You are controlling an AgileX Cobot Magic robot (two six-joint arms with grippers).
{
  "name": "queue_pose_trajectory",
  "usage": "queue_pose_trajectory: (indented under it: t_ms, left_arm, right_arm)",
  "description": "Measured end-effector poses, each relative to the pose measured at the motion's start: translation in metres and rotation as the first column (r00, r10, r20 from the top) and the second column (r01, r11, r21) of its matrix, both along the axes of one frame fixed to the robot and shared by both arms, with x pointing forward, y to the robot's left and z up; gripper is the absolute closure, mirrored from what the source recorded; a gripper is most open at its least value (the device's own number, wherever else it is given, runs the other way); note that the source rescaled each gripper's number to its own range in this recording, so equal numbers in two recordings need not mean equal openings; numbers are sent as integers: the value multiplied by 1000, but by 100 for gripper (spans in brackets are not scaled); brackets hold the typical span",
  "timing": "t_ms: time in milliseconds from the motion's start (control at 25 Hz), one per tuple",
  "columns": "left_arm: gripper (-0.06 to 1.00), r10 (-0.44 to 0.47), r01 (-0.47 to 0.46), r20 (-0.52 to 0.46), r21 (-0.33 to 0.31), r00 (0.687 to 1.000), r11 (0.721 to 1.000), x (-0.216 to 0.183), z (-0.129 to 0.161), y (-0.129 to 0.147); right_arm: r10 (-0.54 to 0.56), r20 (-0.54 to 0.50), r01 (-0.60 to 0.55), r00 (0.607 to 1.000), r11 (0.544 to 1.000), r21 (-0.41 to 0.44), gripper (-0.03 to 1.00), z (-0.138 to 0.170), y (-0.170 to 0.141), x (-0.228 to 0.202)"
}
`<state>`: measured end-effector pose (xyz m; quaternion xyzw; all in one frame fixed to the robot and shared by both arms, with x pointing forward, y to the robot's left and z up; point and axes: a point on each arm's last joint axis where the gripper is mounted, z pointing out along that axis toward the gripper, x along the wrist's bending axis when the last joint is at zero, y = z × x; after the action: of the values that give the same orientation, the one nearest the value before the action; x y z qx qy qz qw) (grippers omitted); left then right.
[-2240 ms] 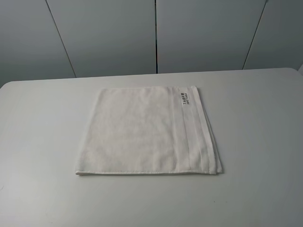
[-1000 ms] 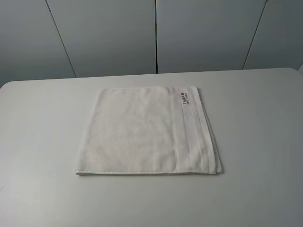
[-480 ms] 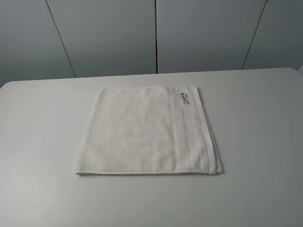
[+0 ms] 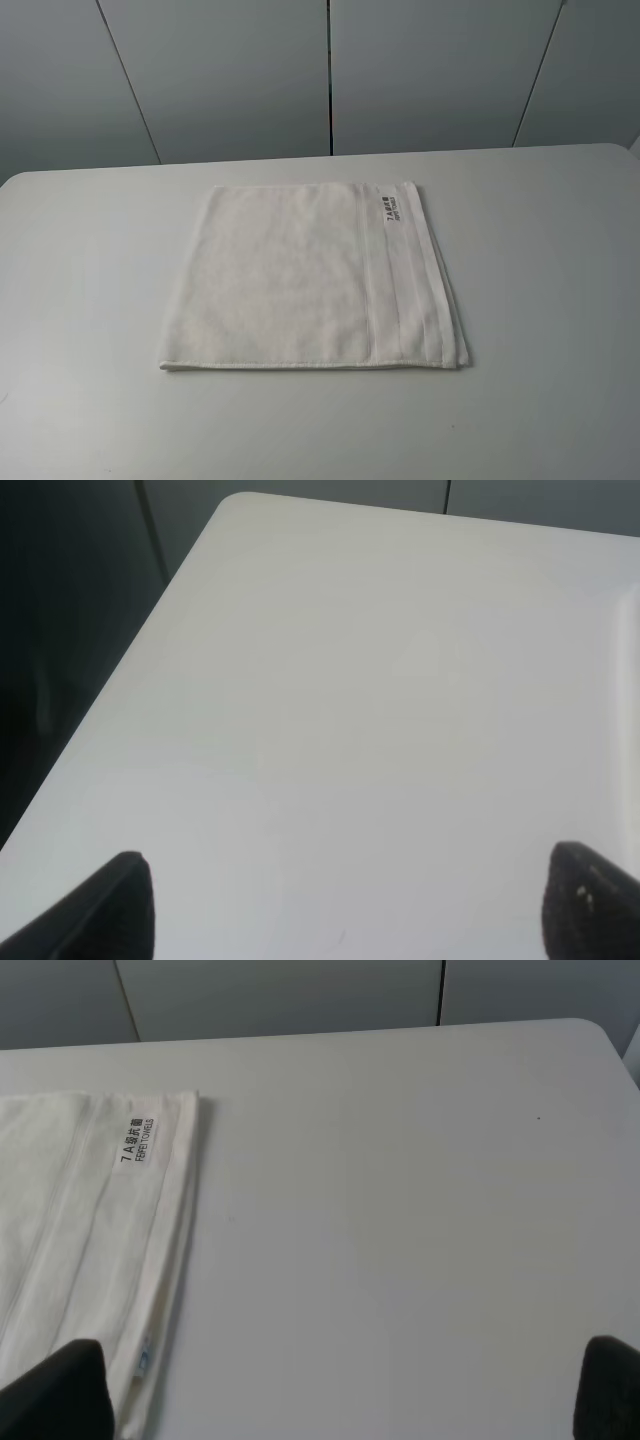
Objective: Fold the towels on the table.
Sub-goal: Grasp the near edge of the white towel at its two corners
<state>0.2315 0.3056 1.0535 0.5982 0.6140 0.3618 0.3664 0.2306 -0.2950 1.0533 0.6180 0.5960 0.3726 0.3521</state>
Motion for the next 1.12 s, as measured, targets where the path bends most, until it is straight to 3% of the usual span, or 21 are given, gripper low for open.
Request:
queue_pose_trajectory:
  t_ms: [360, 520, 760, 880, 1000, 1120]
  left_arm:
    - [-6, 17, -17, 27, -15, 1000, 1000, -5, 10, 1]
    - [-6, -4, 3, 18, 49, 1000, 999, 3, 28, 2]
    - [-6, -70, 89, -126, 158, 990, 983, 50, 46, -1]
    - [-6, -135, 172, -211, 167, 968, 971, 80, 49, -6]
    - [-6, -247, 294, -286, 134, 926, 946, 110, 51, -16]
    - [-6, -383, 437, -329, 105, 863, 893, 138, 50, -28]
  right_arm:
    - [24, -9, -23, 1000, 997, 70, -3, 0, 5, 1]
    - [67, -71, -60, 995, 994, 96, -3, 7, 9, 15]
    - [173, -181, -162, 968, 984, 77, -3, 33, 14, 60]
    - [276, -234, -269, 932, 961, 63, -3, 47, 19, 86]
    - [382, -280, -388, 881, 921, 34, -3, 57, 23, 113]
    - [483, -323, -508, 814, 861, 6, -3, 60, 27, 139]
